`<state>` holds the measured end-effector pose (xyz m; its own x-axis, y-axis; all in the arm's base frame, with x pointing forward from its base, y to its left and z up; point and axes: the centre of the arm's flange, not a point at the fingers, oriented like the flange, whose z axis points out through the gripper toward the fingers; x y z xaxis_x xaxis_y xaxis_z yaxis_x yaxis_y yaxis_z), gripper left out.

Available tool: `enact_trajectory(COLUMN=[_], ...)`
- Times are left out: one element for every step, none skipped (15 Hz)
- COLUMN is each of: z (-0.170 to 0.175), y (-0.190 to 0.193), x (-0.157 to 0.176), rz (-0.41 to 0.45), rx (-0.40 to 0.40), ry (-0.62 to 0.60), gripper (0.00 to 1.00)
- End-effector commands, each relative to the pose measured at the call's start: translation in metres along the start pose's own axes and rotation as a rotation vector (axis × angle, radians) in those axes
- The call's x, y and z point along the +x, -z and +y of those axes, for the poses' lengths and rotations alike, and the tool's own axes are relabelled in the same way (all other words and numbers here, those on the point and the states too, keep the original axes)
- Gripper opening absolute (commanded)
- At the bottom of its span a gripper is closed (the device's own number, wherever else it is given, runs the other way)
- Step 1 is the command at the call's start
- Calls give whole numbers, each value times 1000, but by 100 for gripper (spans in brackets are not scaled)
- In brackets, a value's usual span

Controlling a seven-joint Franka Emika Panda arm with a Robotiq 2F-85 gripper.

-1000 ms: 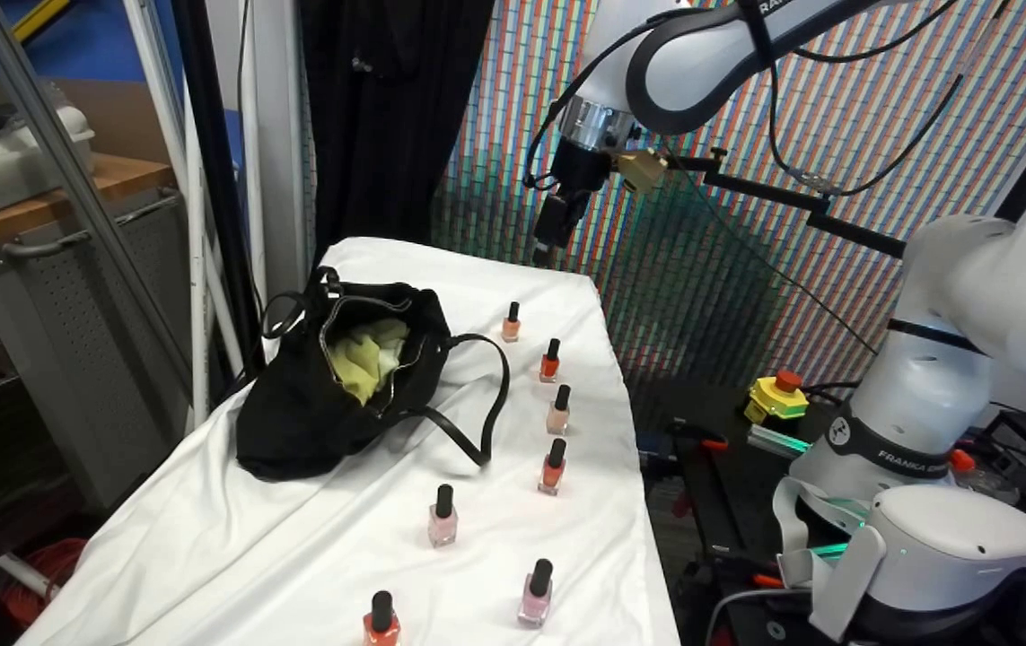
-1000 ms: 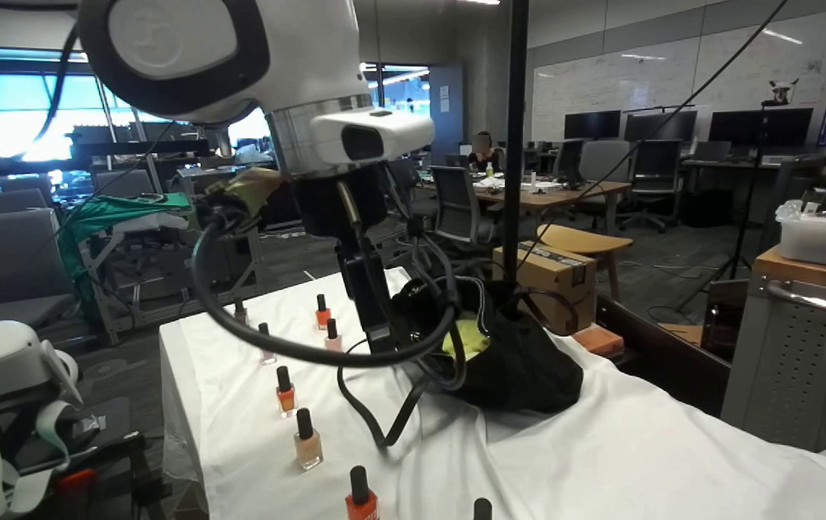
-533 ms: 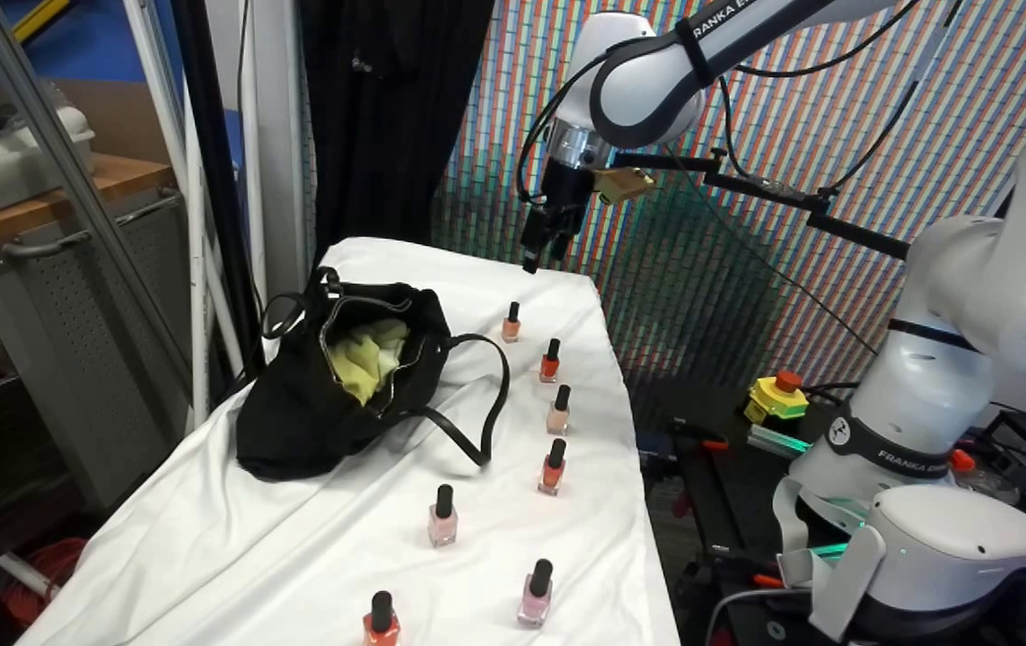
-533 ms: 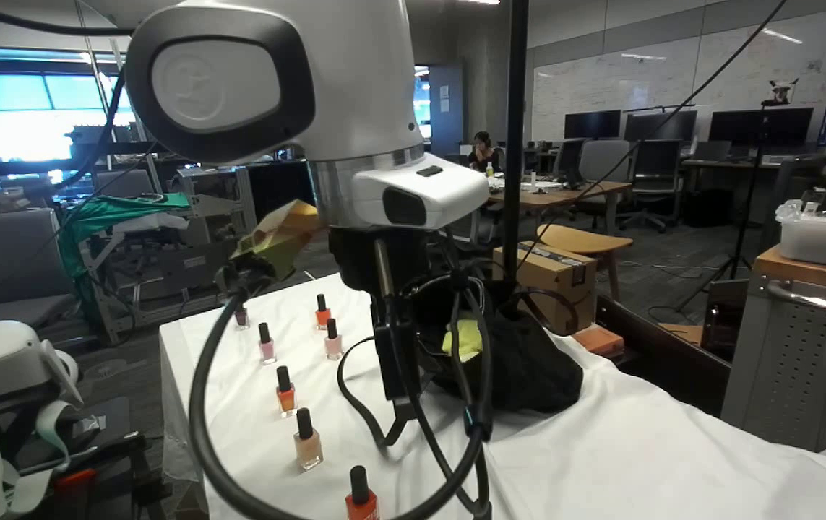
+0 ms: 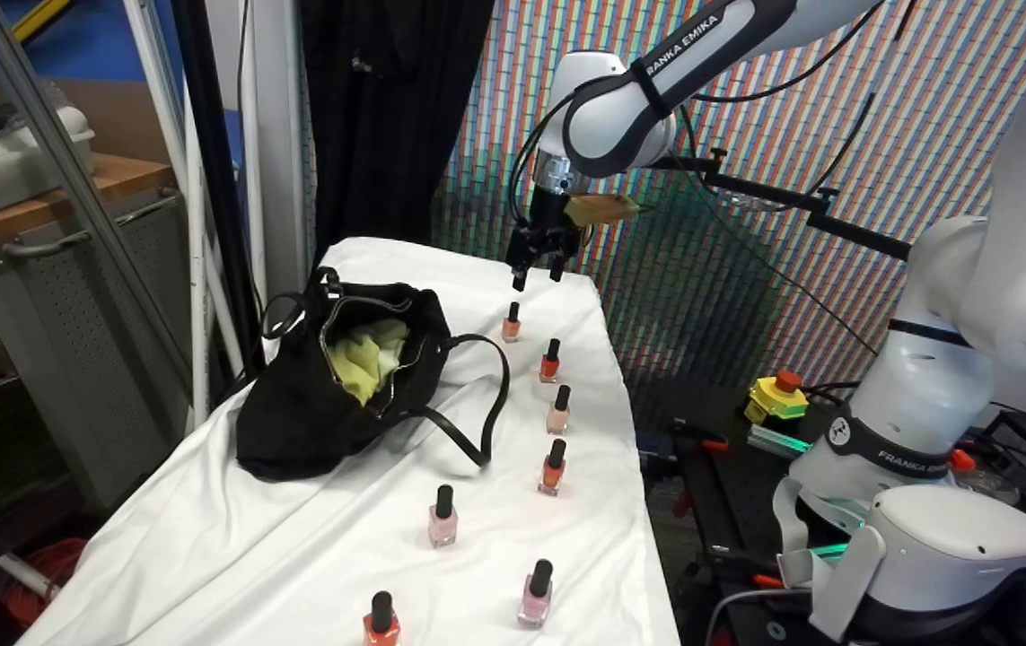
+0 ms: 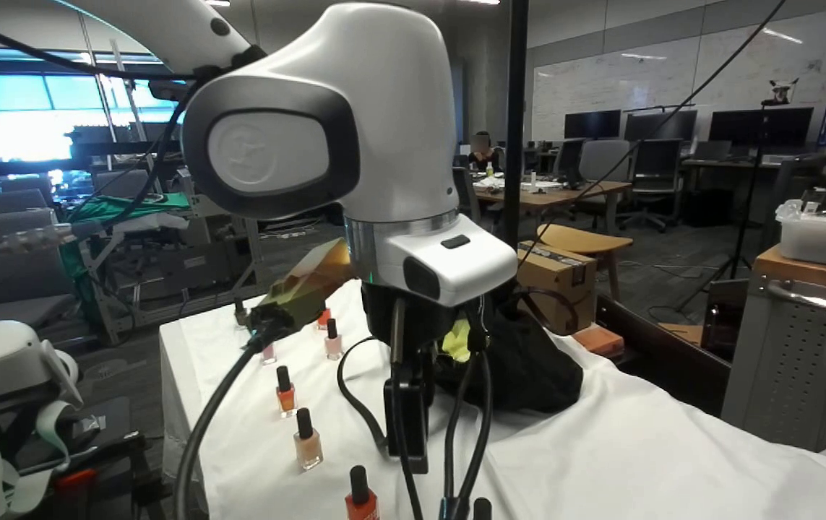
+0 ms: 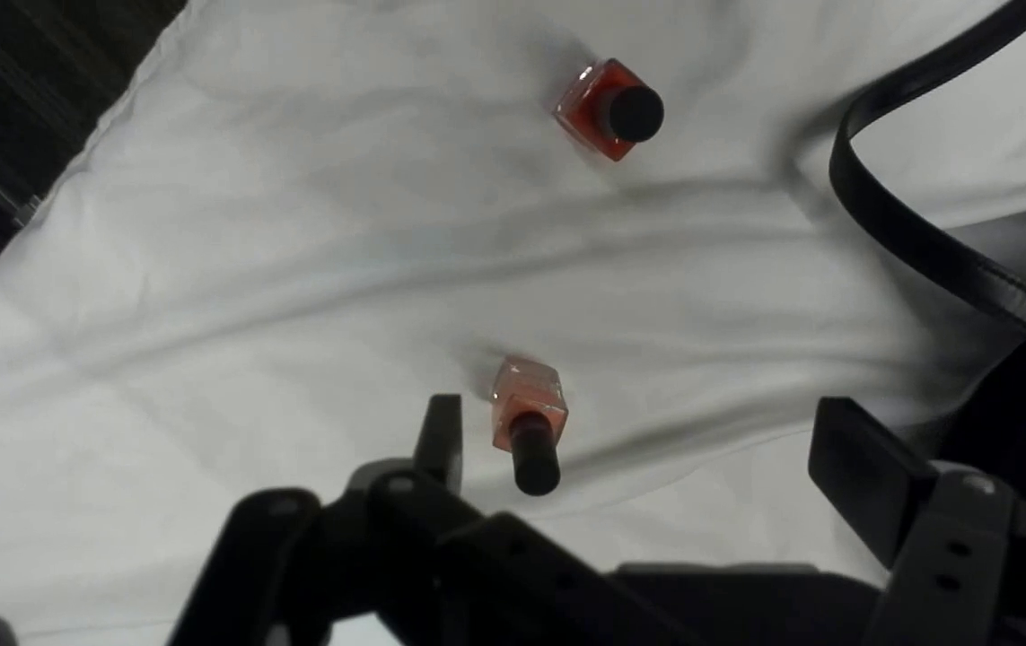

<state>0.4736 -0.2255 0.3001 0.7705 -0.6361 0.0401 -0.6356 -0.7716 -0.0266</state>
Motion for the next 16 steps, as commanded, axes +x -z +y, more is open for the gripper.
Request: enact_trajectory(z=[0, 1, 2, 3, 5, 7, 10, 12, 14, 16, 18, 19, 19, 19, 19, 18], y=[-14, -19, -25, -28, -33, -37, -41, -45, -50, -55, -59, -63, -68, -72, -76, -79], x=[21, 24, 28, 31, 35, 39, 43, 46, 50, 52, 54, 55, 57, 58, 59, 60], rz=[7, 2, 3, 3, 1, 1, -3, -2, -7, -12, -18, -24, -30, -32, -35, -37], rx=[11, 9, 8, 9, 11, 9, 12, 12, 11, 8, 8, 8, 6, 2, -3, -6], ry=[-120, -145, -179, -207, -235, -259, -285, -307, -324, -339, -349, -358, -363, -363, -362, -363], gripper=[100, 100, 100, 100, 100, 100, 100, 100, 100, 100, 100, 100, 100, 100, 100, 100])
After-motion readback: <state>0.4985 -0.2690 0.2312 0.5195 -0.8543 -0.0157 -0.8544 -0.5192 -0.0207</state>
